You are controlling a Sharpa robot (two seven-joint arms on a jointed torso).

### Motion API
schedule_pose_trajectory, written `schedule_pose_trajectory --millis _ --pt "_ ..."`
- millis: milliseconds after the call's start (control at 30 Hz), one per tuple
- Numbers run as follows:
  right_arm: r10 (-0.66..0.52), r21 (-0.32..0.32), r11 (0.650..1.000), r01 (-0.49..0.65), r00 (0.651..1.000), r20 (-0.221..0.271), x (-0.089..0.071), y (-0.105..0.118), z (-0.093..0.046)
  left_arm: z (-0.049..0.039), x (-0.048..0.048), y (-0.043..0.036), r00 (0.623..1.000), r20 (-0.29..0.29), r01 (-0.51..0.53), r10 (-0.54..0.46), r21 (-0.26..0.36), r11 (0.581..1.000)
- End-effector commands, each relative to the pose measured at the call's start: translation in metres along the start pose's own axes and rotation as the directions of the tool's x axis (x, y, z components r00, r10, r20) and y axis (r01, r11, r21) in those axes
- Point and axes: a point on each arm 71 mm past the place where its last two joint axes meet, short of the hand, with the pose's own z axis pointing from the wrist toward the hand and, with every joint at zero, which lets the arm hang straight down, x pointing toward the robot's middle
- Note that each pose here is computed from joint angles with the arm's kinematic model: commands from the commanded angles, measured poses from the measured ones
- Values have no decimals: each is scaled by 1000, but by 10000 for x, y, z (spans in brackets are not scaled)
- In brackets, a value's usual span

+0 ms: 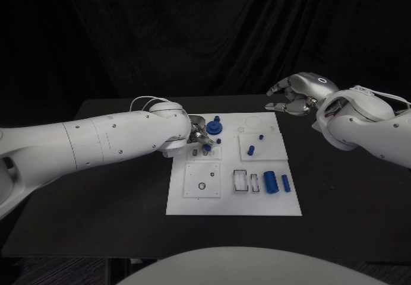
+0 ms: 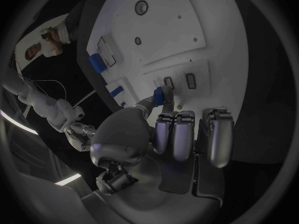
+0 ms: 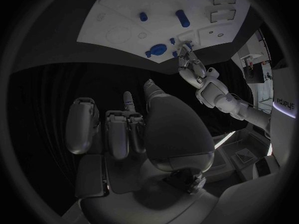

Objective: Assemble the parts on the task board

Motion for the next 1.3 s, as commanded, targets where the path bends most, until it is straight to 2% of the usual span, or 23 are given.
schedule_pose_trajectory --millis 33,600,933,1100,1300 --pt "-2 17 1000 2 1000 -11 17 -14 -6 -12 4 0 1000 12 12 -12 12 1000" --pt "-3 19 1000 3 1000 -25 28 -10 -10 -39 1 106 1000 11 19 -19 -9 1000" --pt "-3 19 1000 3 999 -32 35 -3 -4 -33 -2 104 1000 19 24 -24 1 1000" --pt "-3 19 1000 4 999 -34 37 0 -2 -21 27 116 1000 15 27 -27 0 1000" --pt "-4 23 1000 5 999 -36 39 -16 -9 -7 90 167 999 10 38 -38 -7 999"
